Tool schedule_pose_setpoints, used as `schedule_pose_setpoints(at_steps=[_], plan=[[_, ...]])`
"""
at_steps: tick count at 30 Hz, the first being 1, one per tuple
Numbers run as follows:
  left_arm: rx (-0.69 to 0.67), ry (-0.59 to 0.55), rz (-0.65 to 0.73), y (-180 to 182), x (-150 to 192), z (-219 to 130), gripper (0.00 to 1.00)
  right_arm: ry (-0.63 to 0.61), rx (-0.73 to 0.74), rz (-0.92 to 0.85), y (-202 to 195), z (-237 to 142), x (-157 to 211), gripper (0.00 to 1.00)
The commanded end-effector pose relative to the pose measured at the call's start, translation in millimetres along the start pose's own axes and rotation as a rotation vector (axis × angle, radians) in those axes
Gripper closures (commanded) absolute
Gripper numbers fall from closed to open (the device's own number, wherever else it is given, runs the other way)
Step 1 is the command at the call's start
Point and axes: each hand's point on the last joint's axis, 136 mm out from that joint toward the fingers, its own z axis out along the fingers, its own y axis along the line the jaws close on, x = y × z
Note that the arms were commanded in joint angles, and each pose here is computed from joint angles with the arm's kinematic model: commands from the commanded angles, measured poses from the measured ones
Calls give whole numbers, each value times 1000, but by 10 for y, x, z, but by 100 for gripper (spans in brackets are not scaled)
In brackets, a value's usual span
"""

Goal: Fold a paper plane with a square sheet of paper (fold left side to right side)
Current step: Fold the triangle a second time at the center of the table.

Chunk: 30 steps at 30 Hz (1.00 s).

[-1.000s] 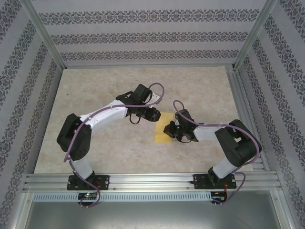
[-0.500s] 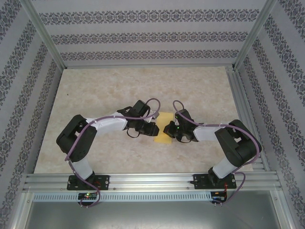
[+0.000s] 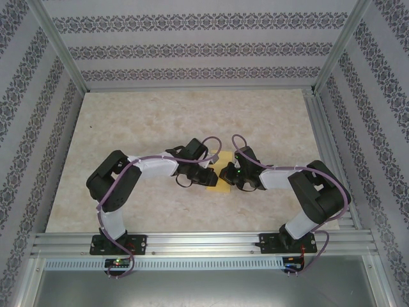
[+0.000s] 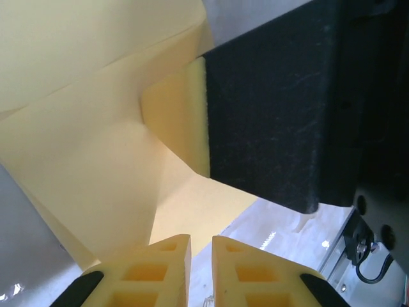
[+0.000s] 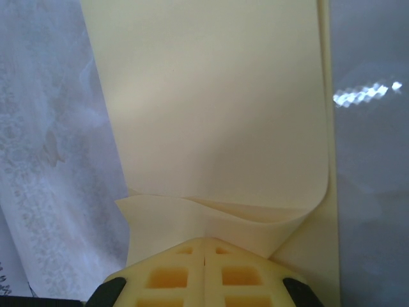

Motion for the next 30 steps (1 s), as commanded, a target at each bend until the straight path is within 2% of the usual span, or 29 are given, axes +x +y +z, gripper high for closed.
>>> schedule_pose_setpoints(at_steps=[1,30], plan=[[-26,16,13,50,26,66,82,41,120,3,-327,48,168,100],[-146,96,-12,461,317,201,83,32,106,-13,-278,30,139,100]])
